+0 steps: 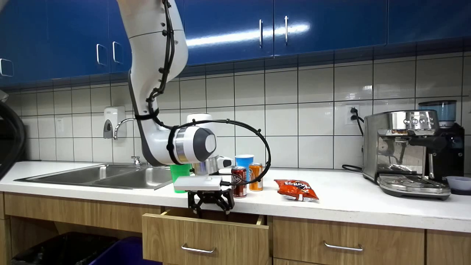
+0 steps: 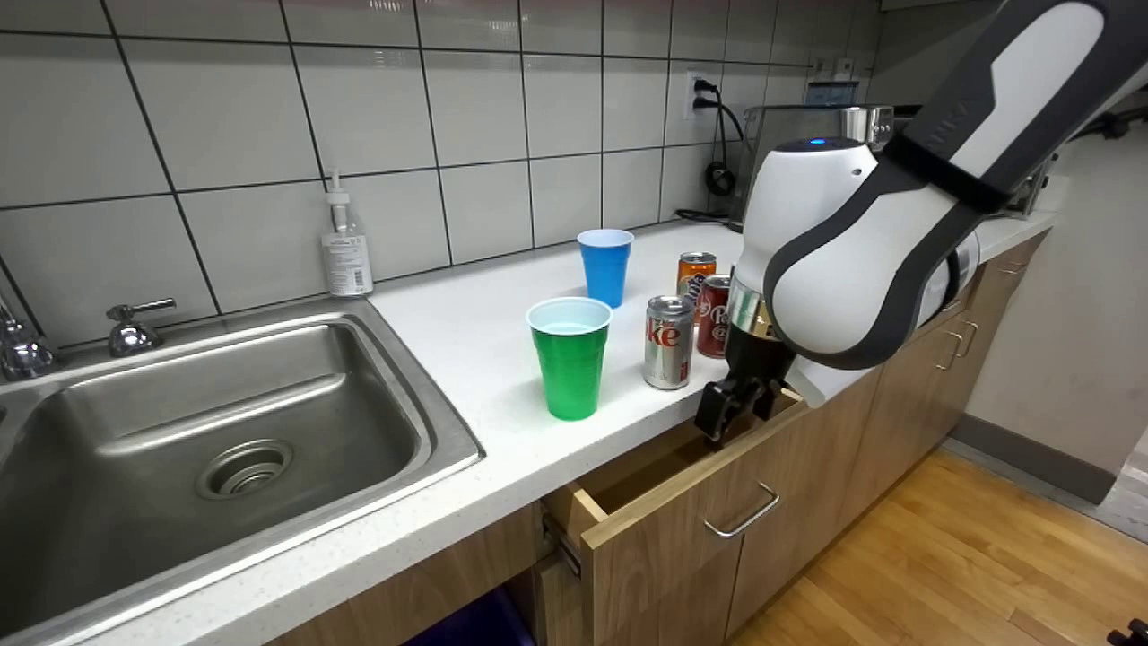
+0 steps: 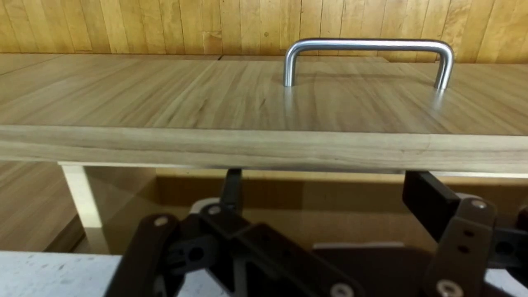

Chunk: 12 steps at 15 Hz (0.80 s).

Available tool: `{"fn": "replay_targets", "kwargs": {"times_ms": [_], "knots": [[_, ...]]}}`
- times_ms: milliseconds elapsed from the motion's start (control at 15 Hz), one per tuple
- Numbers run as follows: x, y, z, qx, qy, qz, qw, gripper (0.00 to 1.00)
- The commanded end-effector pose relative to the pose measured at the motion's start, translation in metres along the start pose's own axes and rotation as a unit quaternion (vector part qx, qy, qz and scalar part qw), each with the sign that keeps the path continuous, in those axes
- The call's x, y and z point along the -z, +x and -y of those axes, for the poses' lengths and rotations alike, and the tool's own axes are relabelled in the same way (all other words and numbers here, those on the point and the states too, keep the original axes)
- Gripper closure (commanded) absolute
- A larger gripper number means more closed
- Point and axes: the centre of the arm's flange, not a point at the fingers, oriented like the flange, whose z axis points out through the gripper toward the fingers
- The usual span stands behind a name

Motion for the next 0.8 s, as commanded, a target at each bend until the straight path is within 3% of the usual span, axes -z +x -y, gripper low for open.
{"fn": "replay_targets", "kwargs": {"times_ms": [0,400,733], "knots": [[-0.0085,0.0082,-0.0017,-0.017,0.005,-0.006,0.9998,0.0],[-0.0072,0.0045,-0.0062,-0.033,0.036,0.016,0.9987,0.0],[-0.0035,0.0028,-0.0091,-0.037,0.034,0.033,0.9982,0.0]]}}
